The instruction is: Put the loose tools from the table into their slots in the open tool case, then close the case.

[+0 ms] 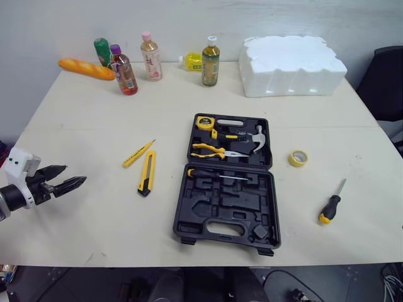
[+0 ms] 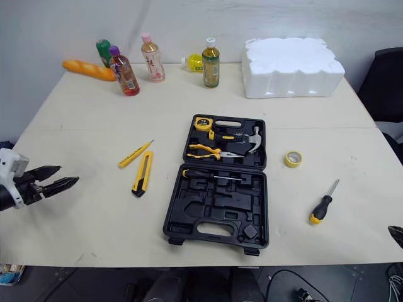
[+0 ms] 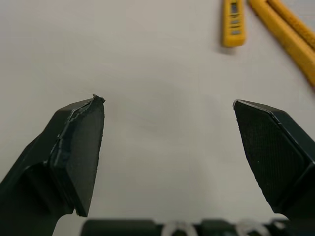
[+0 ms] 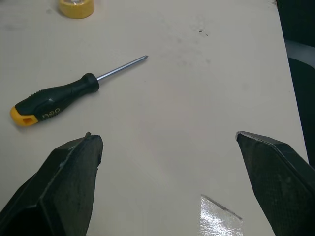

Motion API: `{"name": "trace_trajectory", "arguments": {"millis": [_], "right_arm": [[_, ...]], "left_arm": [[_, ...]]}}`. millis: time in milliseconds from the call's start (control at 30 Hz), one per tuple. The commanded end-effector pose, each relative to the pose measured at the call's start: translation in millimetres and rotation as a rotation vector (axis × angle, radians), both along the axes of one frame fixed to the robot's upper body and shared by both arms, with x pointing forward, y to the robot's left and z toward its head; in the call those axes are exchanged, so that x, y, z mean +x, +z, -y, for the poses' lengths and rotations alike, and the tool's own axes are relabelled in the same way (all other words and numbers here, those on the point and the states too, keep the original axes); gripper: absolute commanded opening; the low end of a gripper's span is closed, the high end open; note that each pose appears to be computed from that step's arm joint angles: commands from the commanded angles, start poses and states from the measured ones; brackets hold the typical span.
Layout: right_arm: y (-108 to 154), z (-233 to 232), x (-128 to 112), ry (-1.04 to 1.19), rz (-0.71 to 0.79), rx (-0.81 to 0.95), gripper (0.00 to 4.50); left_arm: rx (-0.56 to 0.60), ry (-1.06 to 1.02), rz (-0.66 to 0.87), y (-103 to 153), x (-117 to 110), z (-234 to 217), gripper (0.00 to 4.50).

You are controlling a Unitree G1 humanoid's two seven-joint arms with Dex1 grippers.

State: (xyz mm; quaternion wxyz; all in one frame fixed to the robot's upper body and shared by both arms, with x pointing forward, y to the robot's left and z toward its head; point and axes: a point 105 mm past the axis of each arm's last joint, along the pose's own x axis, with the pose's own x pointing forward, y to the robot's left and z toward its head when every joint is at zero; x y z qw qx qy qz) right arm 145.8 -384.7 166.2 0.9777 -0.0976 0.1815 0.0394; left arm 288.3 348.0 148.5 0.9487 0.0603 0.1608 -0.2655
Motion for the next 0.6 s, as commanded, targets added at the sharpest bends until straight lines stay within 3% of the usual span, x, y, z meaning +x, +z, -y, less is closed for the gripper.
{"name": "trace_trajectory", "arguments": {"millis": [33, 367, 600], "right_arm": [[5.3, -33.8, 10.7, 0.027, 0.043, 0.053, 4.5], [-15.8, -90.7, 31.2, -0.119, 0.031, 0.15, 4.5], [-38.8, -112.9, 51.4, -0.206, 0.014, 0.202, 4.5]], "left_arm": [[-0.012, -0.263, 0.029, 29.7, -2.9, 47.2, 4.39], [-0.036, -0.938, 0.026, 66.1, -45.5, 165.8, 4.39], [-0.1, -1.089, 0.084, 88.9, -47.5, 191.6, 4.39]]}}
